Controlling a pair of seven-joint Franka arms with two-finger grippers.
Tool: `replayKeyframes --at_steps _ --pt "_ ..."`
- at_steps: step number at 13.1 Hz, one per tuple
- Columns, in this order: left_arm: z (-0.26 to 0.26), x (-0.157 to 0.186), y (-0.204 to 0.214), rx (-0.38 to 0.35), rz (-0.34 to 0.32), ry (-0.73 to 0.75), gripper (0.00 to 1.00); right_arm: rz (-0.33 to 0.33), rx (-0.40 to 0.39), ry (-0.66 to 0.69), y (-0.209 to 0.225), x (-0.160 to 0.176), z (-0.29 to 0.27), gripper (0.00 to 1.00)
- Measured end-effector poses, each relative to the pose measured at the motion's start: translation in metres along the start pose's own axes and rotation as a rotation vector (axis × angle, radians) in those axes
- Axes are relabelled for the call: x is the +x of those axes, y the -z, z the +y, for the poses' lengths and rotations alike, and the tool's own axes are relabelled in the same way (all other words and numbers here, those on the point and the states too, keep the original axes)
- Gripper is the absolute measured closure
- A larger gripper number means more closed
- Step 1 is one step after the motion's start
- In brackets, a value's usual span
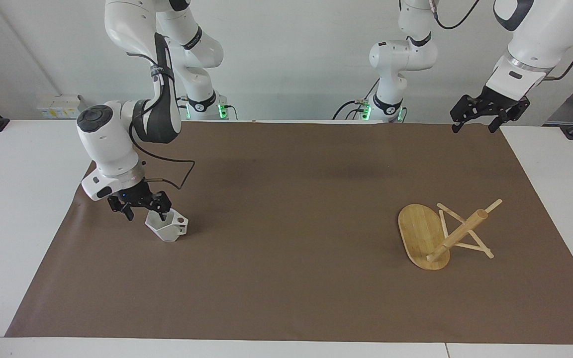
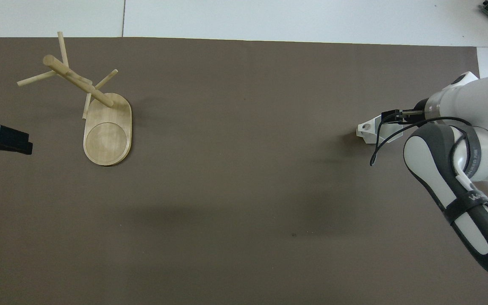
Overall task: Hang cup on rack
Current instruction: 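Reach the right gripper to the white hexagonal cup, then close the right gripper on the cup and lift it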
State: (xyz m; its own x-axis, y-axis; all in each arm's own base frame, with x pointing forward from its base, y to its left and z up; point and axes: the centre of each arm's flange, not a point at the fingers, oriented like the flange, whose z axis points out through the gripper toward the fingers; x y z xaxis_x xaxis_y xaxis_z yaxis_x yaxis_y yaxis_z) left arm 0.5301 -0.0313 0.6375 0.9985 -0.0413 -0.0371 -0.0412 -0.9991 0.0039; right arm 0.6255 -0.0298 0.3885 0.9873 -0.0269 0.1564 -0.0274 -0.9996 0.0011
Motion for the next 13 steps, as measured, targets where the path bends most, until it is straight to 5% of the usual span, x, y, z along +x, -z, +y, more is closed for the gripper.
replayKeyframes --at_steps 13 --pt "0.0 0.0 -0.001 0.0 -0.003 0.0 0.0 0.002 0.0 -0.009 -0.028 -0.001 0.006 0.0"
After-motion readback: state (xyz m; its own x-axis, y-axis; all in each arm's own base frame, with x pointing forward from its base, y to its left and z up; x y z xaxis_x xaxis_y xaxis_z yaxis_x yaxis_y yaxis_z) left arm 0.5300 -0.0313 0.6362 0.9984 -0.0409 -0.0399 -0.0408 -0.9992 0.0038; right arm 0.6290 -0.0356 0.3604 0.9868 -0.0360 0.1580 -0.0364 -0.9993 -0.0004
